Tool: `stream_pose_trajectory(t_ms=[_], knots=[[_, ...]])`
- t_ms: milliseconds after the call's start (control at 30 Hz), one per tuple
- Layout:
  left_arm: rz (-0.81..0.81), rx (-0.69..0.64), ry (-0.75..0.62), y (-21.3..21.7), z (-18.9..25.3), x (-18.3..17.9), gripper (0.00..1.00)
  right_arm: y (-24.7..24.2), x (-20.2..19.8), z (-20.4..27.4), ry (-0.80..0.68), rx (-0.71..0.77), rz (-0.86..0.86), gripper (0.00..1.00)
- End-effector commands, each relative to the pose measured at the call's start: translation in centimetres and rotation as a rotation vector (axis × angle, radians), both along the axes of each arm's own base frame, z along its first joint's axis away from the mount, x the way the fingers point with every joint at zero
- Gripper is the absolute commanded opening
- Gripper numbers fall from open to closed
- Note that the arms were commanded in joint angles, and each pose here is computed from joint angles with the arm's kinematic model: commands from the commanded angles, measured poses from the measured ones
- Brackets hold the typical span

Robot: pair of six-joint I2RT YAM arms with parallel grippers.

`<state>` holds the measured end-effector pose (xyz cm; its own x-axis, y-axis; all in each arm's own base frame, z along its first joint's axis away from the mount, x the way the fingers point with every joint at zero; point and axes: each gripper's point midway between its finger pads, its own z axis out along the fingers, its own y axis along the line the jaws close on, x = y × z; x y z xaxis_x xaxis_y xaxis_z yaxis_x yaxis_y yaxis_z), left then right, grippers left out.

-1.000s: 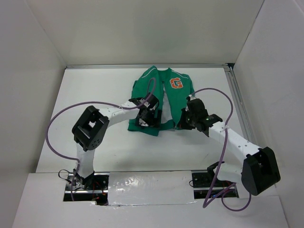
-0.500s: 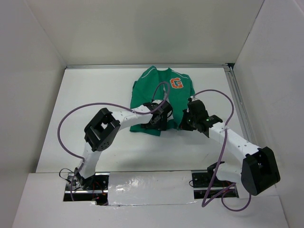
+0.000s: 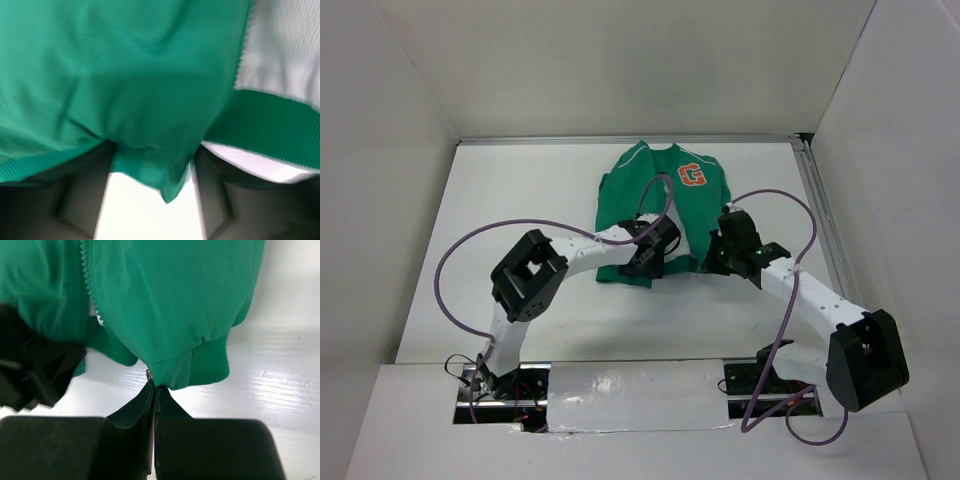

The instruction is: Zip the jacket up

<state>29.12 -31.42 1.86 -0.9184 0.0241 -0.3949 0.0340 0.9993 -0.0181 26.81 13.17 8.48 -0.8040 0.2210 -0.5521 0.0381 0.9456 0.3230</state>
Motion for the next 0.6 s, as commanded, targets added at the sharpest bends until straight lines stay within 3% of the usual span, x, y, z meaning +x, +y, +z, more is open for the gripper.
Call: stream_pose_trajectory(t_ms=[0, 67, 167, 300, 433, 567], knots=[[-0.116, -0.041, 0.226, 0.6, -2.6, -5.8, 0.69, -0.5, 0.9, 0.2, -0.029, -0.005, -0.038, 0.00], [-0.145, -0.110, 0.214, -0.1, -1.5, -5.6, 0.65, -0.6, 0.9, 0.2, -0.031, 0.001, -0.043, 0.00], [-0.213, -0.228, 0.209, -1.0, -0.2, -5.7, 0.47, -0.9, 0.8, -0.1, -0.027, 0.005, -0.053, 0.00], [-0.225, -0.237, 0.226, -0.4, -0.6, -5.6, 0.22, -1.0, 0.6, -0.2, -0.030, 0.010, -0.054, 0.00], [-0.278, -0.282, 0.254, -1.0, -0.6, -6.3, 0.25, -1.2, 0.6, -0.4, -0.023, 0.012, -0.056, 0.00], [-0.296, -0.313, 0.260, -1.2, 0.1, -6.8, 0.43, -1.1, 0.4, -0.7, -0.012, 0.015, -0.053, 0.00]])
